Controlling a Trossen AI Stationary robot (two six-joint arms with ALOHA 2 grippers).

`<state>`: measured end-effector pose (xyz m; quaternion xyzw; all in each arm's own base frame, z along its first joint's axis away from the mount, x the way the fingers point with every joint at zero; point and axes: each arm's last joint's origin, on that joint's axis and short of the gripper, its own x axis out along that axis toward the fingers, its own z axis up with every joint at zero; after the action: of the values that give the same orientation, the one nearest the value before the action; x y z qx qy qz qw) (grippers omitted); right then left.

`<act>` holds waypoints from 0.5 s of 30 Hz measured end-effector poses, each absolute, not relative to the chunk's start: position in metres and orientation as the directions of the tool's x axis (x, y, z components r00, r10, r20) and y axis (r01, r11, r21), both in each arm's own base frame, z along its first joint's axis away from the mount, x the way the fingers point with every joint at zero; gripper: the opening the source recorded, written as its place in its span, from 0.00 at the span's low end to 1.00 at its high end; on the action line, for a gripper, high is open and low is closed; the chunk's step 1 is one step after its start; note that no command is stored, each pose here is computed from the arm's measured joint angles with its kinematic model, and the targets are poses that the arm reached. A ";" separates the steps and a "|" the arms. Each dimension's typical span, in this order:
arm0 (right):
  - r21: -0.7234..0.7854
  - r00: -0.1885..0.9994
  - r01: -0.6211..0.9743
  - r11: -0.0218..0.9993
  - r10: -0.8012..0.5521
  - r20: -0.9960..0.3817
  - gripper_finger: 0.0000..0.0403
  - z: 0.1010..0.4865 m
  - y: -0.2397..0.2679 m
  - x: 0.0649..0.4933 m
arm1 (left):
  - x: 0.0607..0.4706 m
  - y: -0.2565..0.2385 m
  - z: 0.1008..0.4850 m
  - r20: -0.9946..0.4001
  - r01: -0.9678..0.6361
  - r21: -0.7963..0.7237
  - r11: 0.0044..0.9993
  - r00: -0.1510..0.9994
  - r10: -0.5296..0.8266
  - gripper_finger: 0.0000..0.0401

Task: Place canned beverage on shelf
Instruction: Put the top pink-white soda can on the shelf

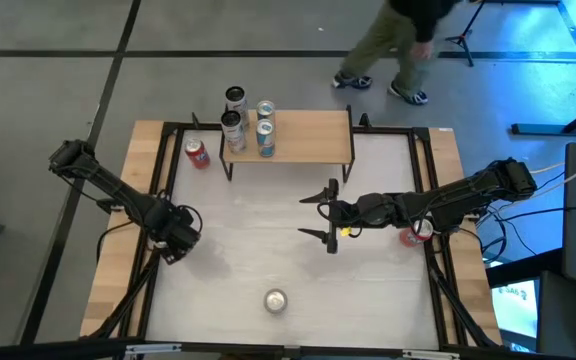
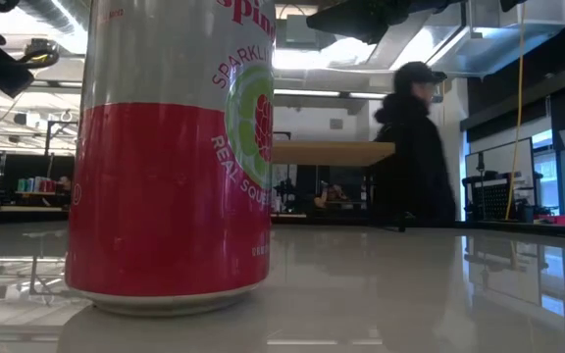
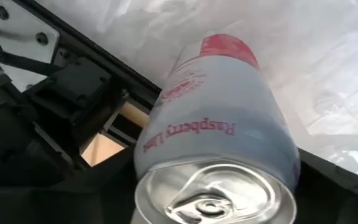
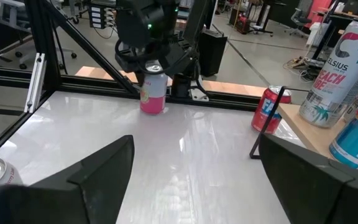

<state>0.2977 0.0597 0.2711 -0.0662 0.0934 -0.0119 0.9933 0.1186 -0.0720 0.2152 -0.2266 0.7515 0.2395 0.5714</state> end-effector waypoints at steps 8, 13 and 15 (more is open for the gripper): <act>-0.157 0.983 0.024 0.987 -0.052 -0.175 0.85 0.272 0.059 0.298 | 0.135 -0.069 0.241 -0.992 -0.591 0.016 0.806 -0.110 -0.061 0.67; -0.162 0.980 0.031 0.986 -0.062 -0.191 0.85 0.270 0.059 0.297 | 0.151 -0.063 0.276 -0.998 -0.598 -0.058 0.800 0.062 -0.025 0.67; -0.148 0.974 0.026 0.989 -0.058 -0.218 0.85 0.268 0.059 0.297 | 0.156 -0.059 0.288 -0.992 -0.613 -0.078 0.786 0.126 -0.001 0.67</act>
<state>0.2968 0.0595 0.2677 -0.0724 0.1115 -0.0211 0.9909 0.1556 -0.0594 0.2884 -0.2453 0.6249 0.2158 0.7090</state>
